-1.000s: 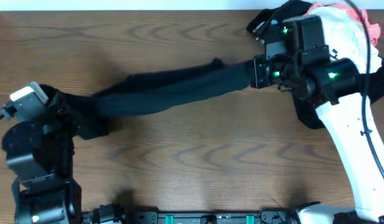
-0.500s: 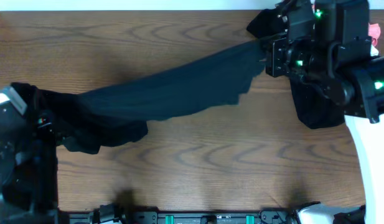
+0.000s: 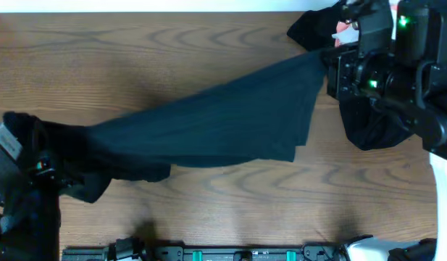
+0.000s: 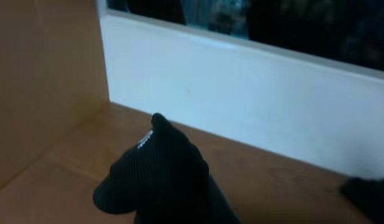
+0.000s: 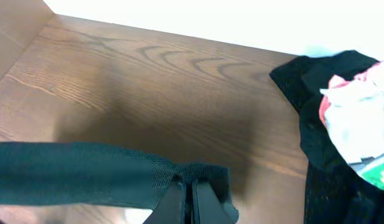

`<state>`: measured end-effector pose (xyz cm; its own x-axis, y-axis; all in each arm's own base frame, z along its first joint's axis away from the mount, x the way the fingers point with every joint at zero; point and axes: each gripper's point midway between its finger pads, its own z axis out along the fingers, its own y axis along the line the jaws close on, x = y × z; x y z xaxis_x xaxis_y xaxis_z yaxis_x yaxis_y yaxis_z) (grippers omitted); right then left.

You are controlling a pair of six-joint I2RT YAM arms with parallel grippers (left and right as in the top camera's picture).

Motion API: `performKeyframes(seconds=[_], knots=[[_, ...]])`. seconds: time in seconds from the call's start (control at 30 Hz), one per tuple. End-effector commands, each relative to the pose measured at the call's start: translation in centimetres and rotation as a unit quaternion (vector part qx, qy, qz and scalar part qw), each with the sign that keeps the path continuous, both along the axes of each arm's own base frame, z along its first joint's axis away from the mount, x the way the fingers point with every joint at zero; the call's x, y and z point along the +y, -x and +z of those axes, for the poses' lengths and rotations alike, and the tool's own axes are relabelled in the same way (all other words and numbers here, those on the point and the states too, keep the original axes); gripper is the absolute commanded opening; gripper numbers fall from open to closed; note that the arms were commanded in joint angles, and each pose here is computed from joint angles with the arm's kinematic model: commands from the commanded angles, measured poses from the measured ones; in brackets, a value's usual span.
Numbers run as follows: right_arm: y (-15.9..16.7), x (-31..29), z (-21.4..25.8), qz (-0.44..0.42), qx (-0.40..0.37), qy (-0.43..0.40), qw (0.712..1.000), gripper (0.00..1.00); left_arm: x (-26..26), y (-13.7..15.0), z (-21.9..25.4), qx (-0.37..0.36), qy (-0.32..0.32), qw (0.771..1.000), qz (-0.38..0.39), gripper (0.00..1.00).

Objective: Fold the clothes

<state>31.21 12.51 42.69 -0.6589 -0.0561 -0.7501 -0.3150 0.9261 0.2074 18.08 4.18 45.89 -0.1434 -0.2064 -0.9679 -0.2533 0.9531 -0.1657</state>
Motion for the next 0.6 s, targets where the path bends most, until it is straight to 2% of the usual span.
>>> performKeyframes(seconds=[0.0,0.17,0.4,0.57], knots=[[1.0,-1.2,1.4,-0.030,-0.012,-0.010,0.999,0.01,-0.7,1.2,1.2,-0.009,-0.006,1.000,-0.013,0.06],[2.0,-1.5,1.6,-0.036,-0.005,-0.014,0.999,0.02,-0.9,2.6,0.7,0.007,0.018,1.000,-0.007,0.06],[2.6,-2.4,4.9,-0.051,-0.063,-0.019,0.996,0.01,-0.7,3.7,4.8,-0.041,-0.007,0.999,0.004,0.06],[3.1,-2.6,4.9,-0.052,-0.058,-0.018,0.997,0.02,-1.2,3.2,3.9,0.000,0.006,1.000,-0.013,0.06]])
